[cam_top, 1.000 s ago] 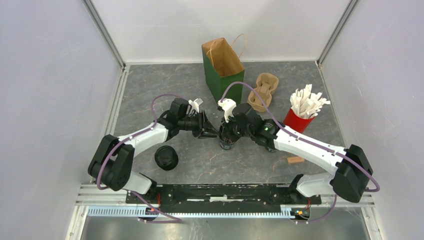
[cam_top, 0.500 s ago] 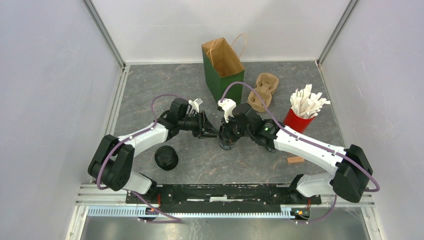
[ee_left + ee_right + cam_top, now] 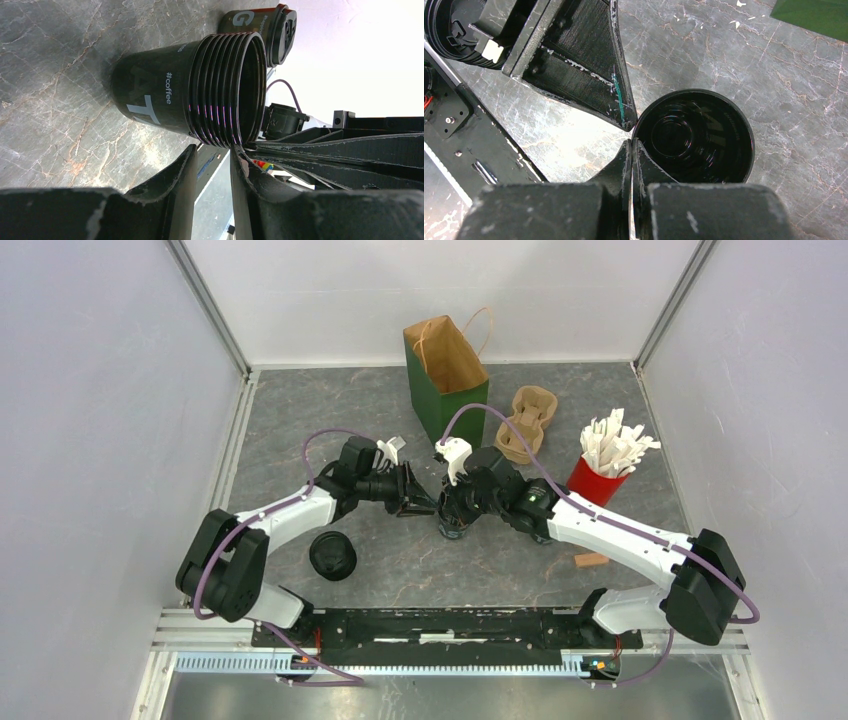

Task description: Pack the takeout coffee

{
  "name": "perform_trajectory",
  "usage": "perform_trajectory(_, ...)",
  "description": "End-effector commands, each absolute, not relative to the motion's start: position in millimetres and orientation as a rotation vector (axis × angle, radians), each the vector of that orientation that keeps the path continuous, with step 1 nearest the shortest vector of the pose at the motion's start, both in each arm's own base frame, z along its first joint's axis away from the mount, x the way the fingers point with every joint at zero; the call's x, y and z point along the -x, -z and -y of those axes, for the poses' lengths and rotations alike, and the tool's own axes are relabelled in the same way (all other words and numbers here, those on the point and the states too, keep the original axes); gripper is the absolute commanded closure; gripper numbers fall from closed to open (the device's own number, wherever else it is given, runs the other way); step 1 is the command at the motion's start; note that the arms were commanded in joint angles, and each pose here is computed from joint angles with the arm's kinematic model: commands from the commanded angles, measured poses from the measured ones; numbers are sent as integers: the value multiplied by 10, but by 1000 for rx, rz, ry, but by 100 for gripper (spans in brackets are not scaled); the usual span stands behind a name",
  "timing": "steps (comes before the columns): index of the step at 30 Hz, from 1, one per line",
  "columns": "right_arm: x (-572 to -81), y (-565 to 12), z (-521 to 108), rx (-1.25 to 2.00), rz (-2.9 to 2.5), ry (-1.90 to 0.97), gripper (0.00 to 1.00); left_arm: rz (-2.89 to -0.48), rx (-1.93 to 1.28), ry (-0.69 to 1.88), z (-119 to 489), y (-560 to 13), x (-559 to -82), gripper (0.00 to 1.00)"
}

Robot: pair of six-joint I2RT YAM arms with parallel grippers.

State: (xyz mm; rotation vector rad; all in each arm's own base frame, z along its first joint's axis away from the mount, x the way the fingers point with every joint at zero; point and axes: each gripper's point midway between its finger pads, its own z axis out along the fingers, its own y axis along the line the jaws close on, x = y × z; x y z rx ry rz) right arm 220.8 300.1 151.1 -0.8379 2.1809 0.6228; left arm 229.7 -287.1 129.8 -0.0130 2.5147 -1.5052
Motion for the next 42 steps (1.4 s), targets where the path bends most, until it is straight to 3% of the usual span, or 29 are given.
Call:
perform_trajectory(1,-2229,-1647,-3083,817,-2127,-658,100,-2479,-1,1552,2903,-1390,-2274,63)
perform_trajectory(42,-2205,-1562,-3055,817,-2144,-648,100,-2454,14,1560,2905,-1469,-2286,63)
